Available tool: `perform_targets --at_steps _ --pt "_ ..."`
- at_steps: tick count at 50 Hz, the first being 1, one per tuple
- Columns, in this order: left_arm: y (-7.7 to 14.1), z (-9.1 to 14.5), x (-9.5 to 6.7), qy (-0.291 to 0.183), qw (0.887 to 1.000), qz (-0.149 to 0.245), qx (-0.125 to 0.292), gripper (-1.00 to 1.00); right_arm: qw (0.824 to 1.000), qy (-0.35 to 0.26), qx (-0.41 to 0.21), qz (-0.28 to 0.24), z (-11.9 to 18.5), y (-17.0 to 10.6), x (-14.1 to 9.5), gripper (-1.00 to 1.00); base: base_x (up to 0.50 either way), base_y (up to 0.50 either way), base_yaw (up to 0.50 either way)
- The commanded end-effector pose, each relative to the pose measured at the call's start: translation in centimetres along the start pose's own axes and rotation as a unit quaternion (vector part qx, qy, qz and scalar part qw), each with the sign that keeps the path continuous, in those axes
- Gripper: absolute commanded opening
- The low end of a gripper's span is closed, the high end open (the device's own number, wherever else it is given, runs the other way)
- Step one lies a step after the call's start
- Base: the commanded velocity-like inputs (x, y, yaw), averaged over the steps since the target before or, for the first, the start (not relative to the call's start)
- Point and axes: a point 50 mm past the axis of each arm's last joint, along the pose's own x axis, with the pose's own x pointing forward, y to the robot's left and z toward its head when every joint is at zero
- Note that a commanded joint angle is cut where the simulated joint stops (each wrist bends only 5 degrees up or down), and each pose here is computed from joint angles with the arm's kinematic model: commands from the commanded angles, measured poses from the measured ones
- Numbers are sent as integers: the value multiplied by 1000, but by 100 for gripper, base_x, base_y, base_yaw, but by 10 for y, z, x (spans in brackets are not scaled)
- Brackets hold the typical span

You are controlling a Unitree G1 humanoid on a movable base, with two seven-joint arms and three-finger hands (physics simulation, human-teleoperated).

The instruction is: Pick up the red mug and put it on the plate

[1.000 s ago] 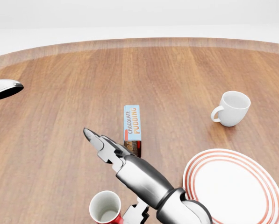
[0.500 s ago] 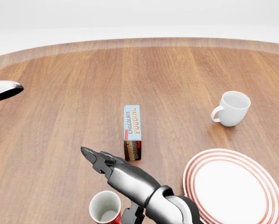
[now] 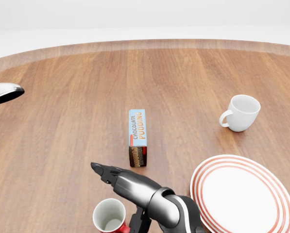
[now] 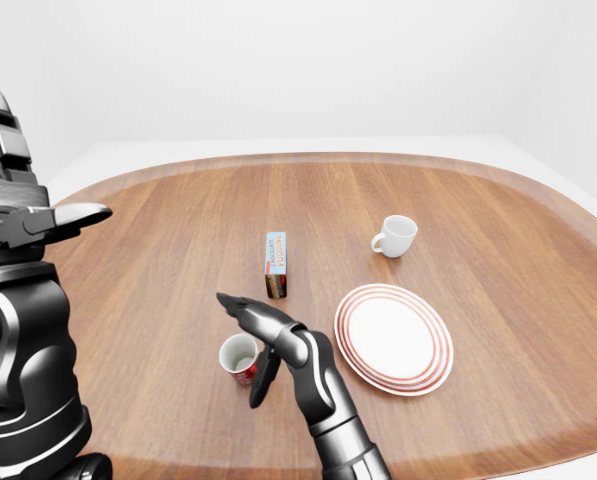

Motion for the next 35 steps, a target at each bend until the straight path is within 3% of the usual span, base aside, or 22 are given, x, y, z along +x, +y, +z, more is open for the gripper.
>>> perform_targets --at_steps 1,11,35 --pt "0 3 2 -7 1000 -2 -2 100 999 34 12 24 -16 2 8 100 0 0 0" --pt "-2 9 4 -19 1000 -2 -10 100 994 97 17 46 -44 -1 22 100 0 0 0" --pt "-3 16 5 -31 999 -3 -18 100 990 123 27 61 -46 2 47 100 0 0 0"
